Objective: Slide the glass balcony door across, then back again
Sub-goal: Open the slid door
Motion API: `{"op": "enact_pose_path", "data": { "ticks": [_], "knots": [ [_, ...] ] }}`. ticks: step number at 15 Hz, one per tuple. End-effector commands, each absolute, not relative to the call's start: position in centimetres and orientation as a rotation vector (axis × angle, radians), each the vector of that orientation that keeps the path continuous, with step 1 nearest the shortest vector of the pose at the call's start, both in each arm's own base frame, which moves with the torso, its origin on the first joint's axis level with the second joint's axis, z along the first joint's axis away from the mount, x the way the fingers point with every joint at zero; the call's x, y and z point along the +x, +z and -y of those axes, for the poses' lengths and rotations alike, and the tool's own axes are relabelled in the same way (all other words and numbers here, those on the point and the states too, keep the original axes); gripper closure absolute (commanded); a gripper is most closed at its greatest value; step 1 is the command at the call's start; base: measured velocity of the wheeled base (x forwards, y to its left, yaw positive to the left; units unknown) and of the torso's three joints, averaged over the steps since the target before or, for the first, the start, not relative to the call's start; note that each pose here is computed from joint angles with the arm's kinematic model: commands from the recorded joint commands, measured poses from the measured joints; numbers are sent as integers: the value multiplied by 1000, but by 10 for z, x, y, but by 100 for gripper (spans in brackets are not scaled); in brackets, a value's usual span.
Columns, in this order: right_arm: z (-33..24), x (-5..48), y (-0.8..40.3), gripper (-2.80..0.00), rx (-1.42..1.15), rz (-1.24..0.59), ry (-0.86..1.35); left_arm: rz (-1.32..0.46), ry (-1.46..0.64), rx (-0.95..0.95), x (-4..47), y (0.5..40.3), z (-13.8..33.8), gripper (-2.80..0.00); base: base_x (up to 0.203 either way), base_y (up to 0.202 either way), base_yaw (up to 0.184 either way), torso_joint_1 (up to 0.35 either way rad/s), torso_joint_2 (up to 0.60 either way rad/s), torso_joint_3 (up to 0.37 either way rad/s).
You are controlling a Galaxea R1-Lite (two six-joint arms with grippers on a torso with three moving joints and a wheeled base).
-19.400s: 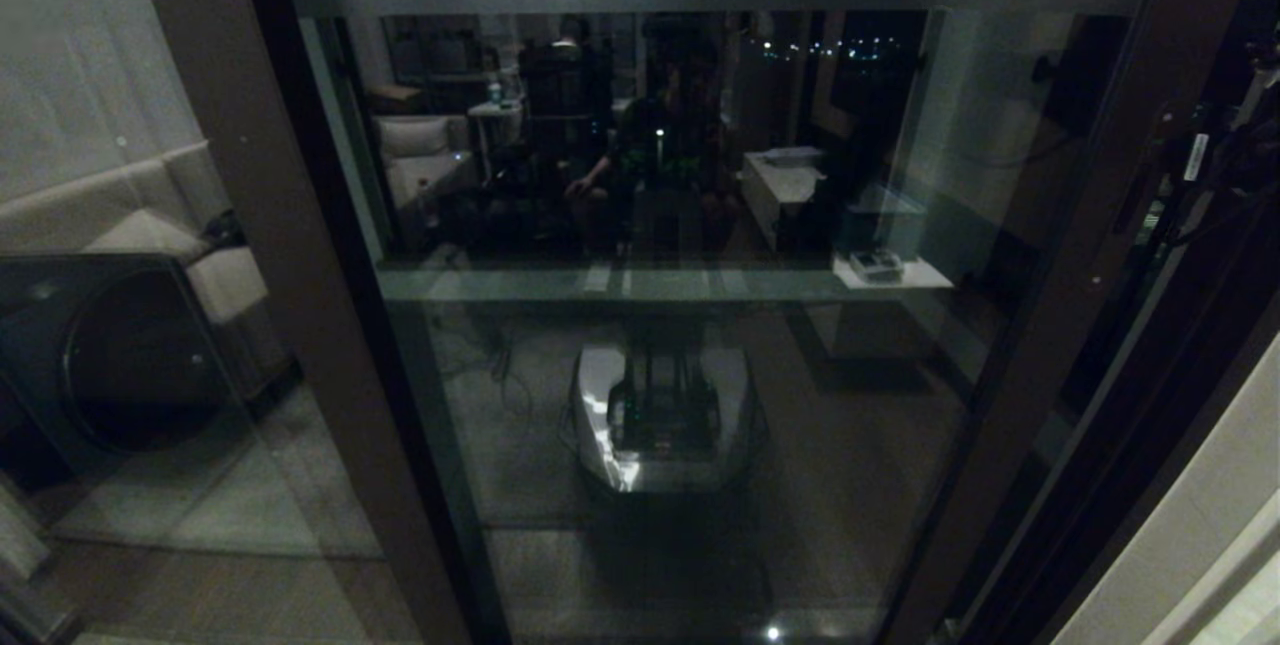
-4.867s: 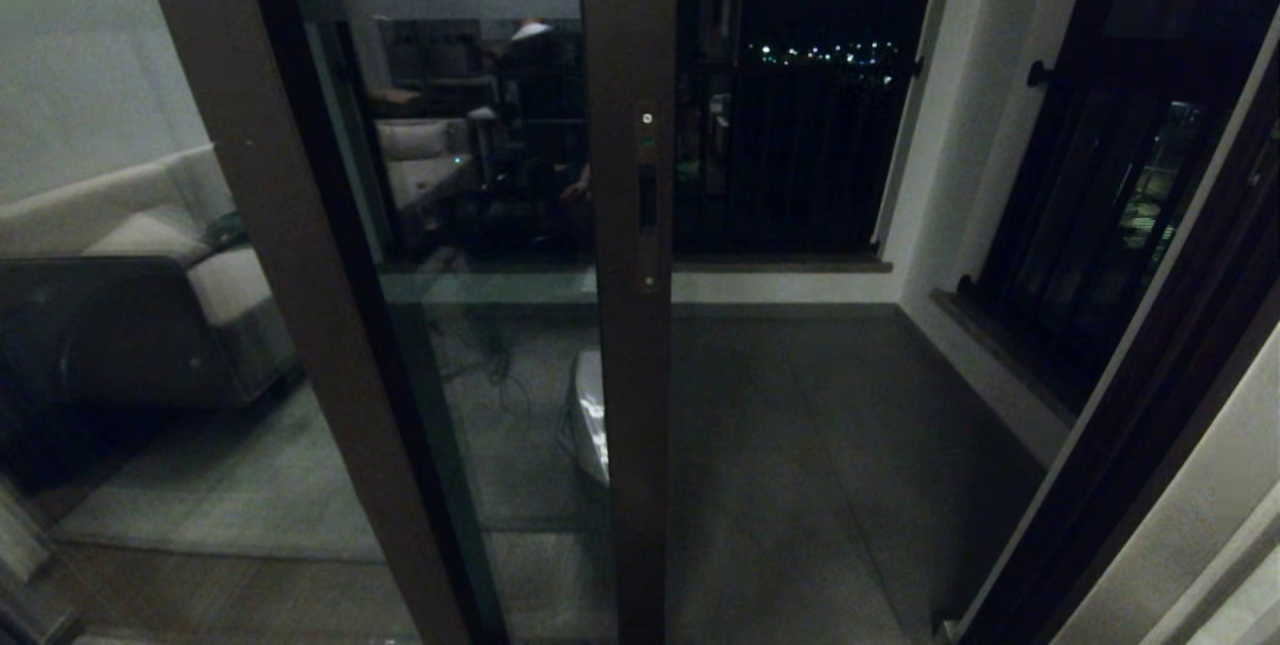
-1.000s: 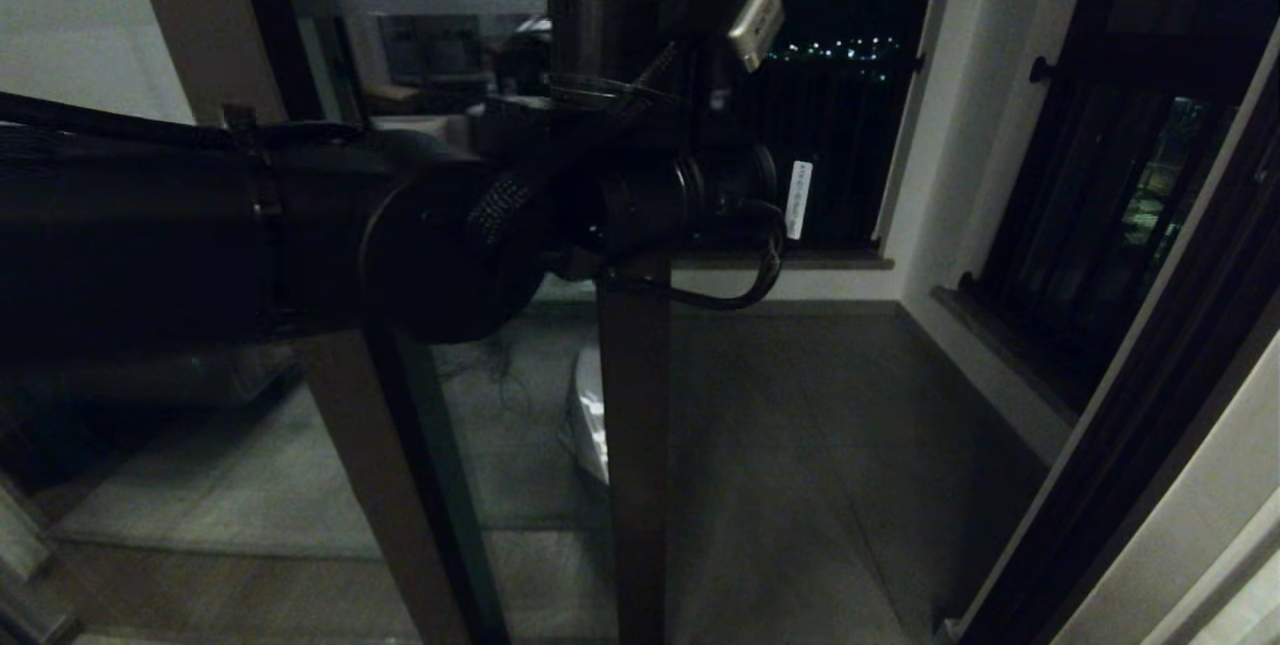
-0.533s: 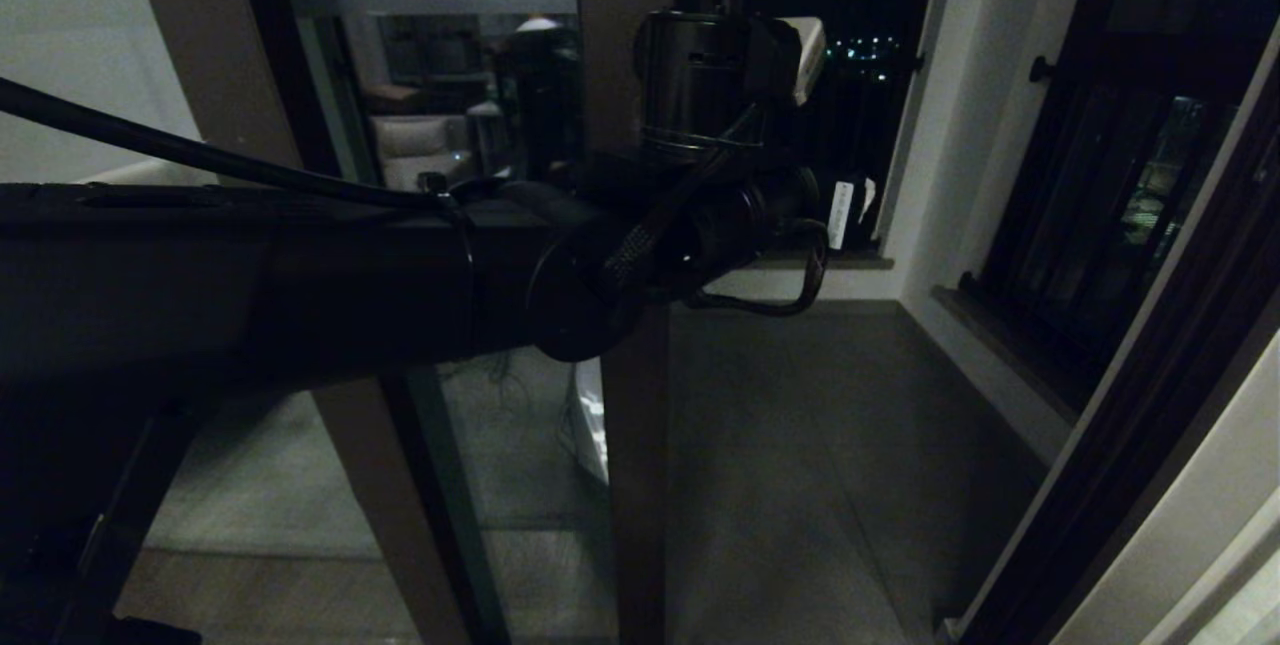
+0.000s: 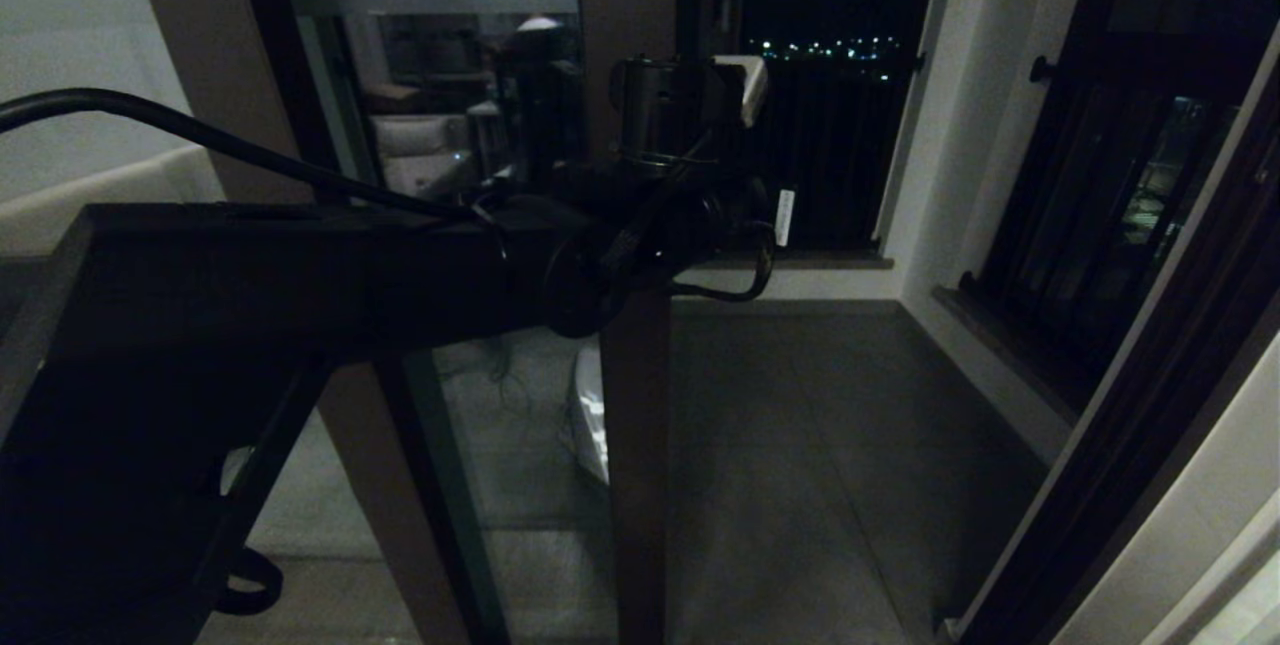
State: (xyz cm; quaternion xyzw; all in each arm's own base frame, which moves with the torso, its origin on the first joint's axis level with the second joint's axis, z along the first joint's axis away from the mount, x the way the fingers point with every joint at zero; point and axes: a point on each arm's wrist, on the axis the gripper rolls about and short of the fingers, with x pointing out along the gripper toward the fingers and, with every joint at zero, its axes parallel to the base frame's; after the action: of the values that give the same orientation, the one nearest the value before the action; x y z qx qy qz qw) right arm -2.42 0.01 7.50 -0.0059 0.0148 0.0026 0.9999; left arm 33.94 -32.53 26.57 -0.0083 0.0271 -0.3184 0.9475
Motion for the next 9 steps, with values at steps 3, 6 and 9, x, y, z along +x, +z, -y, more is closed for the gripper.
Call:
{"op": "enact_pose_path", "data": {
  "ticks": [3,6,9],
  "knots": [
    [0,-24,75,0,-12,-32,6,-80,-609,-6,357,251,318,0,0,0,0,0,0,0],
    [0,-24,75,0,-12,-32,6,-80,-600,-5,360,251,315,0,0,0,0,0,0,0],
    [0,-24,75,0,-12,-32,5,-73,-568,46,366,248,311,0,0,0,0,0,0,0]
  ]
}}
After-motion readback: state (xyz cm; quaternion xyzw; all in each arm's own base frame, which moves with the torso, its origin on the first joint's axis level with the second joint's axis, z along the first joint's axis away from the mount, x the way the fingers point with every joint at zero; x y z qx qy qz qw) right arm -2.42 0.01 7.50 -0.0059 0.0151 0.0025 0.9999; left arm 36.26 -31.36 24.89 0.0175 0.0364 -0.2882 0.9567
